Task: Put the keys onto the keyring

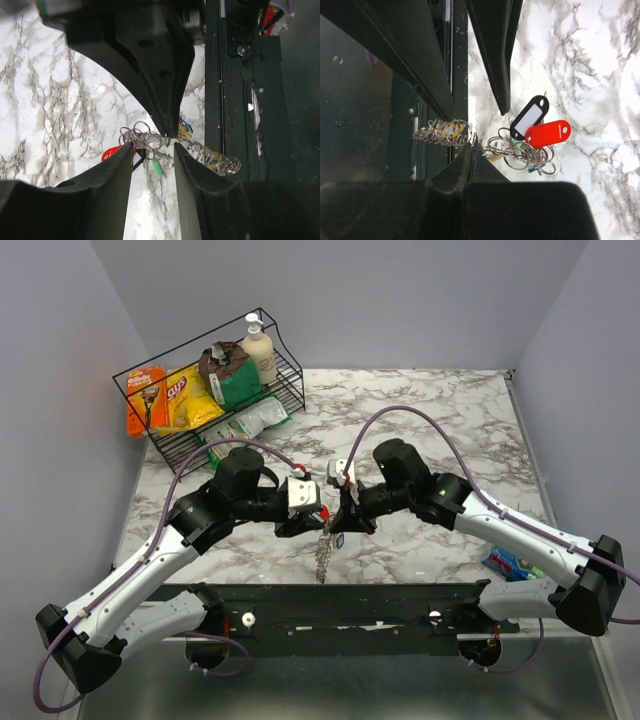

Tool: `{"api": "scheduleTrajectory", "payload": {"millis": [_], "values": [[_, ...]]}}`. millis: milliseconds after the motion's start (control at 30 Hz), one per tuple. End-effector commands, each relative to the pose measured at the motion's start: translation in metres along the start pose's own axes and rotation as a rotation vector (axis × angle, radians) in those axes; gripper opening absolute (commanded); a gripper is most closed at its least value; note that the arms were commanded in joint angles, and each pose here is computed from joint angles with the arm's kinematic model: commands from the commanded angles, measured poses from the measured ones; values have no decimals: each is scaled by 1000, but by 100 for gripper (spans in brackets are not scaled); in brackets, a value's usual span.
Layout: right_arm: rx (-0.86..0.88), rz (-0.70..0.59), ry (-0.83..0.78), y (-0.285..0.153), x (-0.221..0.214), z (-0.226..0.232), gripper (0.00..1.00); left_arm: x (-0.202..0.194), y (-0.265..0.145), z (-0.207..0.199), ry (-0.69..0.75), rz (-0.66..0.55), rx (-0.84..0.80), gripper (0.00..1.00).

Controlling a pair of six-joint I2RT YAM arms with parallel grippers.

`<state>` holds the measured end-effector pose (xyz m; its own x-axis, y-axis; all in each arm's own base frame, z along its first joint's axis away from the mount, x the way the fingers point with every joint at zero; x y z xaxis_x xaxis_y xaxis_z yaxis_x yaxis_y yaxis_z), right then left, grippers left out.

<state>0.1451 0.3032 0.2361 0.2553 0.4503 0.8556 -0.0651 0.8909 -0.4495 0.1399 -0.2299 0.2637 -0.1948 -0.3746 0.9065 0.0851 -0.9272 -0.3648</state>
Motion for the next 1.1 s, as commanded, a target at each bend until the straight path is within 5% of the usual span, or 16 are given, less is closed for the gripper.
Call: {"api": "scheduleTrajectory", "payload": {"millis": [0, 533, 1067], "values": [[18, 20, 9, 12, -20, -4, 1, 2, 11, 4, -56, -52, 18, 46], [48, 12, -11, 16, -32, -3, 0, -32, 39, -14, -234, -1, -76, 43], [57, -13, -27, 14, -29, -1, 0, -45, 40, -19, -238, 57, -58, 38]]}}
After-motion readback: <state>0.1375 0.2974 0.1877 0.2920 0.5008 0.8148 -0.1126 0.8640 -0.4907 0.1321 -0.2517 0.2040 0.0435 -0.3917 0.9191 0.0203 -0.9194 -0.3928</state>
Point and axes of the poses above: each gripper's point midway between its finger pads, its own y axis out along the fingers, its own z axis along the line the jaws close on, x = y × z, the point moved 3 cm from there along -y, back along the fingers, and after that the axes turned 8 degrees about y, right-handed, at the moved point
